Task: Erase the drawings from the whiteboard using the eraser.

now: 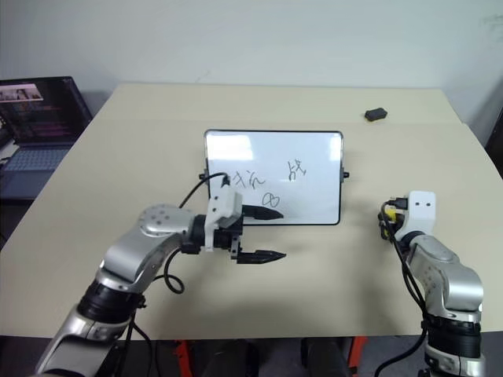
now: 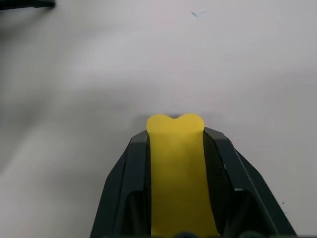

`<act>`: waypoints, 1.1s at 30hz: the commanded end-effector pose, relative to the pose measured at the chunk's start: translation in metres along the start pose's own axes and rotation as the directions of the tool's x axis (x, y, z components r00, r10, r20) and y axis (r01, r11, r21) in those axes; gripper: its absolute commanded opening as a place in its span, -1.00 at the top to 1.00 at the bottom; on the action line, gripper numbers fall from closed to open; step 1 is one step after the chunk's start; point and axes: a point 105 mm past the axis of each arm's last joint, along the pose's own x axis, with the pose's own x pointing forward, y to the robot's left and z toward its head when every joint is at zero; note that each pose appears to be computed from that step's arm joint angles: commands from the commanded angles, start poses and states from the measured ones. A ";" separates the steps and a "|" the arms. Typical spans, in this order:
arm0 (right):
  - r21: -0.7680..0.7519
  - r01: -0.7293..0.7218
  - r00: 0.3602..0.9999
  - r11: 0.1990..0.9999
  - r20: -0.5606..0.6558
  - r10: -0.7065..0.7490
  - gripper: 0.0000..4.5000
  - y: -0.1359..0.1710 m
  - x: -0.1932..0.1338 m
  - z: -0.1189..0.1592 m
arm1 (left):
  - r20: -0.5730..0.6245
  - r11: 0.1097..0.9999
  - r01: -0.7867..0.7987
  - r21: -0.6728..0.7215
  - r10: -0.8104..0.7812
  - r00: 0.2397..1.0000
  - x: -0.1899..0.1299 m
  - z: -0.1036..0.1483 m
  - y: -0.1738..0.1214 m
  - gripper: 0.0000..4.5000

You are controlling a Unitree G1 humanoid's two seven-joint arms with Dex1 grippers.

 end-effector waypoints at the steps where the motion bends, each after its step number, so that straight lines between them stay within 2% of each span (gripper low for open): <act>1: -0.054 -0.079 0.994 0.995 0.067 0.083 0.52 0.016 -0.011 0.014 | 0.071 0.992 -0.125 -0.001 0.125 0.990 -0.009 0.020 0.006 -1.00; 8: -0.192 -0.339 0.936 0.921 0.035 0.351 0.52 0.066 -0.038 0.008 | 0.022 0.932 -0.358 -0.051 0.360 0.933 -0.046 0.019 0.015 -1.00; 14: -0.332 -0.436 0.880 0.836 0.038 0.474 0.52 0.101 -0.043 0.008 | -0.029 0.863 -0.504 -0.039 0.503 0.864 -0.073 0.014 0.032 -1.00; 20: -0.393 -0.491 0.828 0.777 0.065 0.557 0.52 0.126 -0.041 0.012 | -0.071 0.829 -0.558 -0.031 0.555 0.829 -0.089 0.010 0.039 -1.00; 25: -0.423 -0.470 0.810 0.775 0.141 0.569 0.52 0.132 -0.036 0.026 | -0.075 0.829 -0.558 -0.038 0.554 0.829 -0.090 0.008 0.037 -1.00; 29: -0.449 -0.350 0.799 0.822 0.315 0.513 0.52 0.126 -0.030 0.061 | -0.076 0.827 -0.560 -0.044 0.556 0.828 -0.088 0.005 0.037 -1.00; 33: -0.499 -0.196 0.753 0.844 0.475 0.456 0.52 0.124 -0.019 0.100 | -0.064 0.838 -0.543 -0.045 0.540 0.839 -0.079 0.008 0.039 -1.00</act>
